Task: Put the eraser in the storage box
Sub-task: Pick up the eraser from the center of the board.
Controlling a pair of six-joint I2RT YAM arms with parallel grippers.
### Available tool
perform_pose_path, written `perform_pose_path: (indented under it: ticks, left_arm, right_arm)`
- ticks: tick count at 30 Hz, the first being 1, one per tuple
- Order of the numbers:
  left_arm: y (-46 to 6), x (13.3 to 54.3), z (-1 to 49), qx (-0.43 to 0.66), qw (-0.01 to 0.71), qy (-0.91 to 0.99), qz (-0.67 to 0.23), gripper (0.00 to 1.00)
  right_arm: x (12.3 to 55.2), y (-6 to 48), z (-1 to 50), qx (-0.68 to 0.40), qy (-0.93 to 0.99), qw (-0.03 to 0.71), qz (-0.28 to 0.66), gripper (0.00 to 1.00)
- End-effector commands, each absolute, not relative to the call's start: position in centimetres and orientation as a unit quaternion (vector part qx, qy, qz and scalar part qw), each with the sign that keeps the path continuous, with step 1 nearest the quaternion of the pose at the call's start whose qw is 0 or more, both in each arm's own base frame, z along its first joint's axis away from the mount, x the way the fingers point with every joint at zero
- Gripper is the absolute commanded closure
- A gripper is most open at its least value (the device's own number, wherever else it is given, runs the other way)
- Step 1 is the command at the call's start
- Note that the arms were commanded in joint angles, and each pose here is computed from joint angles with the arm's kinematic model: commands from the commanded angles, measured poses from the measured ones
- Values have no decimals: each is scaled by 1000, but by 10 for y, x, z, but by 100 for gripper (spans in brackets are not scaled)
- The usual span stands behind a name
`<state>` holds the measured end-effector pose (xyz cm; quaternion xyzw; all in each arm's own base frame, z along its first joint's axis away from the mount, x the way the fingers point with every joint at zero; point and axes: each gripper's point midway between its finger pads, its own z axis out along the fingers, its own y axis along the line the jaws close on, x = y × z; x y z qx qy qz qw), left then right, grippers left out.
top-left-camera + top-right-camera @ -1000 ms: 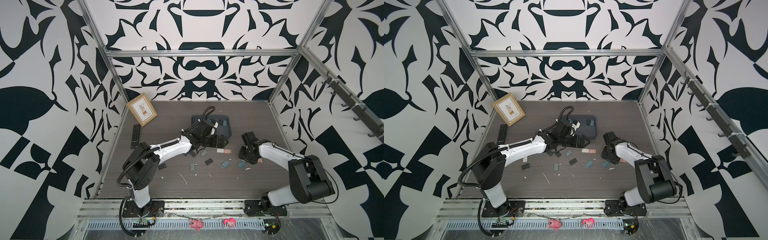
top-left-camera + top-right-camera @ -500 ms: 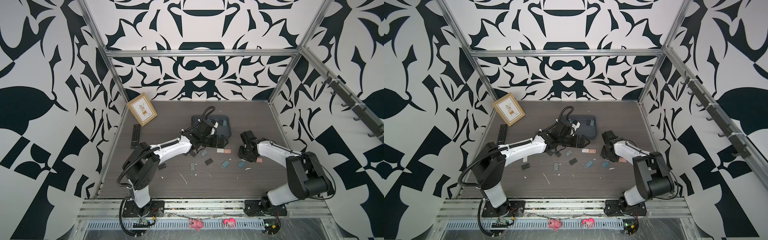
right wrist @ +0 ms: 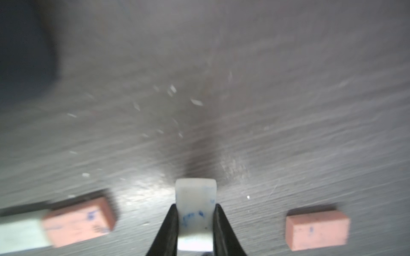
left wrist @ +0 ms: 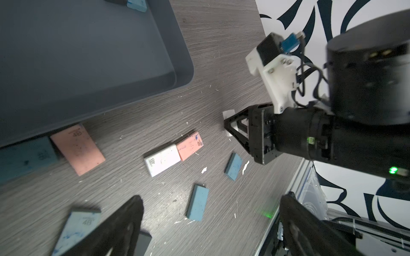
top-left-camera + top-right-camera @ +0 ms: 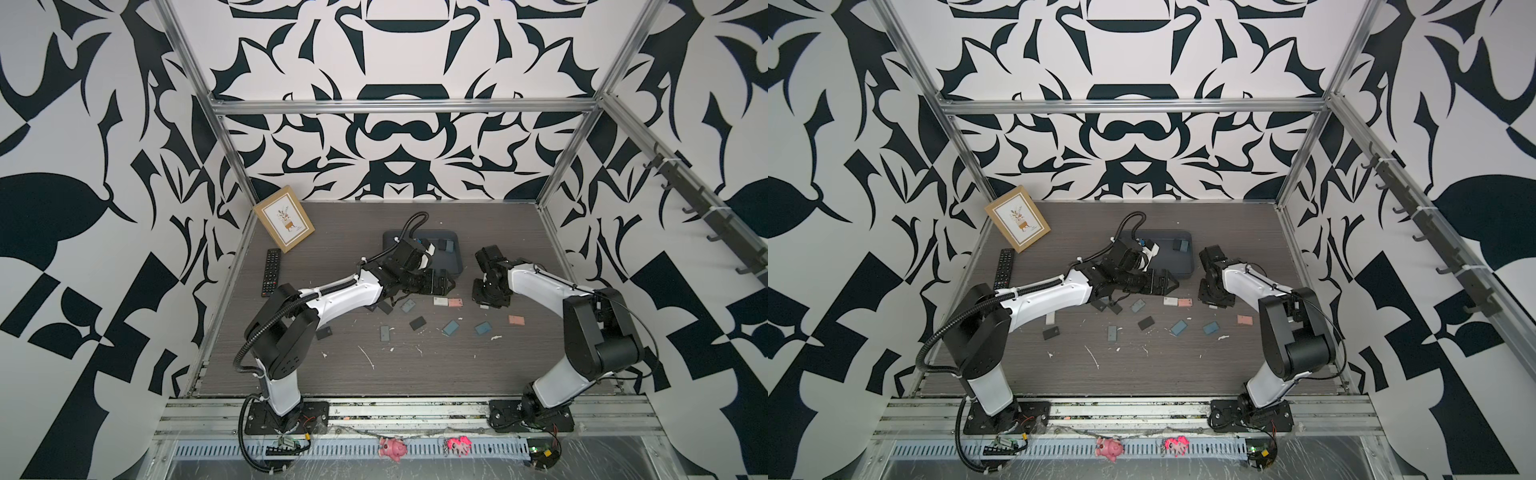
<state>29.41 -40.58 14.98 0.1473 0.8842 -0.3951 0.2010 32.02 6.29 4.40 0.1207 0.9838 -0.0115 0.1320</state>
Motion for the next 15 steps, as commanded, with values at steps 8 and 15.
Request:
perform_pose_path:
  ticks: [8, 15]
  left_arm:
    - [-372, 331, 186, 105, 202, 878, -421, 1]
    - [-348, 347, 185, 84, 184, 880, -429, 1]
  right_arm:
    - [403, 112, 124, 54, 975, 215, 17, 73]
    - [457, 171, 122, 38, 972, 225, 51, 73]
